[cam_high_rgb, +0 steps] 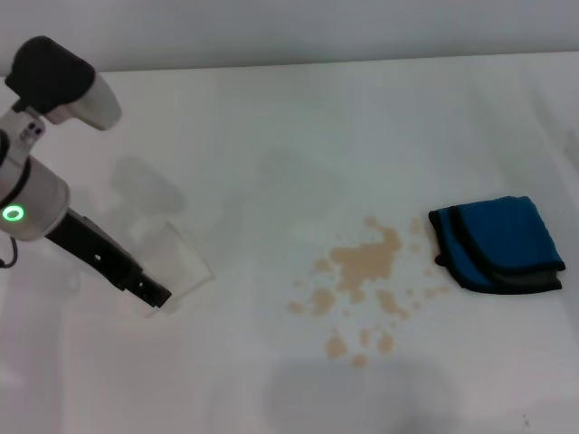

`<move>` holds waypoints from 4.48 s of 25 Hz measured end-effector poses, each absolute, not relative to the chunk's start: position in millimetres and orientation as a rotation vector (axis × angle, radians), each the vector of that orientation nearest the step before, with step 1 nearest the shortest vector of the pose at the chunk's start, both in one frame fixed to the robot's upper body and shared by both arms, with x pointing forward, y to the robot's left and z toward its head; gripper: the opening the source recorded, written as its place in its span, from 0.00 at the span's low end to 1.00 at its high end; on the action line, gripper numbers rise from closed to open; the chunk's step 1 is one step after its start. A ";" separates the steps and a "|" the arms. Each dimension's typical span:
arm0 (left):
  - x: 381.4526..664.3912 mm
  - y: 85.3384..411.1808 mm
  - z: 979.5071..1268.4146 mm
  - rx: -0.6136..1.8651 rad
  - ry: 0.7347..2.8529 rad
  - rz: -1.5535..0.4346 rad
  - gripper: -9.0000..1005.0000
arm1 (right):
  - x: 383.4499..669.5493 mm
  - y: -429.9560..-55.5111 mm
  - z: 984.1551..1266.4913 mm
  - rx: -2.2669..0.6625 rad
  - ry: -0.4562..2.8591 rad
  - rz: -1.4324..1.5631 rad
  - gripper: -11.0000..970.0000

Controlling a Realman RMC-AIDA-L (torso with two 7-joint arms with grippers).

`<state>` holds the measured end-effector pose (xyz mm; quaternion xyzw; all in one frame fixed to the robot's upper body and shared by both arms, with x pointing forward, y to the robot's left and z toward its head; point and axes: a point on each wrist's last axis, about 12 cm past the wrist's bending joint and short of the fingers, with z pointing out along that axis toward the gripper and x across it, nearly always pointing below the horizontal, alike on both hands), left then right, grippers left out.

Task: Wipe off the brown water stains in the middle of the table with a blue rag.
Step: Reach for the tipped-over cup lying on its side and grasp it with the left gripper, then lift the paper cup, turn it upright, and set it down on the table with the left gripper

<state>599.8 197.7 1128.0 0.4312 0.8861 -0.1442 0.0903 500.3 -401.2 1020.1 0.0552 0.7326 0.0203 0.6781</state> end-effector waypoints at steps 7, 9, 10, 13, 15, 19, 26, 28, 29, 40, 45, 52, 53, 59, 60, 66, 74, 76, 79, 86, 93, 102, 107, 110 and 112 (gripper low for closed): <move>598.9 194.9 1116.1 1.261 2.648 -0.394 0.87 | 501.0 -401.0 1020.3 0.123 1.646 0.046 0.91; 599.4 196.2 1113.3 1.243 2.646 -0.390 0.87 | 501.0 -401.0 1020.2 0.124 1.646 0.046 0.91; 599.5 196.6 1112.6 1.239 2.645 -0.388 0.87 | 501.0 -401.0 1020.2 0.124 1.647 0.046 0.91; 600.8 196.9 1111.5 1.228 2.638 -0.380 0.87 | 501.0 -401.5 1020.2 0.124 1.648 0.044 0.91; 601.4 196.9 1111.4 1.225 2.635 -0.377 0.87 | 501.1 -401.7 1020.2 0.124 1.648 0.043 0.91; 601.5 196.8 1111.5 1.228 2.632 -0.376 0.87 | 501.8 -401.9 1020.8 0.122 1.647 0.042 0.91; 602.7 196.7 1111.9 1.227 2.623 -0.369 0.78 | 502.7 -402.1 1021.4 0.121 1.646 0.041 0.91; 603.2 196.7 1111.9 1.226 2.619 -0.366 0.75 | 502.7 -402.1 1021.3 0.121 1.647 0.041 0.91; 603.5 196.7 1111.8 1.224 2.616 -0.363 0.74 | 502.6 -402.2 1021.2 0.121 1.647 0.041 0.91; 603.5 202.7 1113.7 1.178 2.539 -0.310 0.70 | 501.5 -403.1 1020.6 0.124 1.651 0.037 0.91; 602.4 208.3 1122.7 1.112 2.435 -0.304 0.70 | 501.7 -403.5 1021.0 0.122 1.650 0.035 0.91; 602.5 216.0 1123.9 1.015 2.274 -0.336 0.69 | 502.8 -403.1 1022.3 0.118 1.643 0.038 0.90; 602.3 216.7 1123.1 1.002 2.248 -0.349 0.69 | 503.1 -403.0 1022.6 0.117 1.642 0.039 0.90; 600.3 217.4 1121.7 0.923 2.043 -0.474 0.69 | 504.1 -402.1 1023.1 0.120 1.640 0.050 0.90; 599.4 217.5 1120.5 0.920 2.016 -0.491 0.69 | 504.2 -402.2 1023.2 0.123 1.639 0.053 0.90; 589.9 228.6 1105.4 0.867 1.840 -0.577 0.69 | 504.6 -402.4 1023.9 0.125 1.637 0.061 0.90; 570.9 250.0 1077.9 0.729 1.726 -0.645 0.69 | 505.1 -401.8 1023.3 0.117 1.645 0.062 0.90; 566.6 252.2 1071.0 0.714 1.725 -0.673 0.69 | 505.2 -401.6 1023.3 0.115 1.646 0.063 0.90; 560.3 254.9 1063.1 0.713 1.734 -0.714 0.69 | 505.3 -401.3 1023.2 0.113 1.647 0.063 0.90; 550.6 258.4 1057.4 0.740 1.736 -0.773 0.69 | 505.8 -398.9 1021.4 0.089 1.664 0.066 0.90; 547.9 255.6 1046.6 0.772 1.743 -0.683 0.69 | 503.4 -395.8 1018.0 0.082 1.679 0.076 0.90; 539.6 253.9 1026.1 0.828 1.689 -0.517 0.69 | 500.6 -394.9 1015.6 0.074 1.690 0.079 0.90; 533.3 252.3 1018.2 0.822 1.664 -0.473 0.69 | 500.9 -394.4 1015.6 0.070 1.691 0.080 0.90; 529.3 251.6 1013.8 0.819 1.661 -0.455 0.69 | 502.5 -393.3 1015.2 0.063 1.698 0.081 0.90; 526.8 250.8 1010.9 0.816 1.665 -0.452 0.69 | 503.6 -392.7 1014.9 0.056 1.705 0.080 0.90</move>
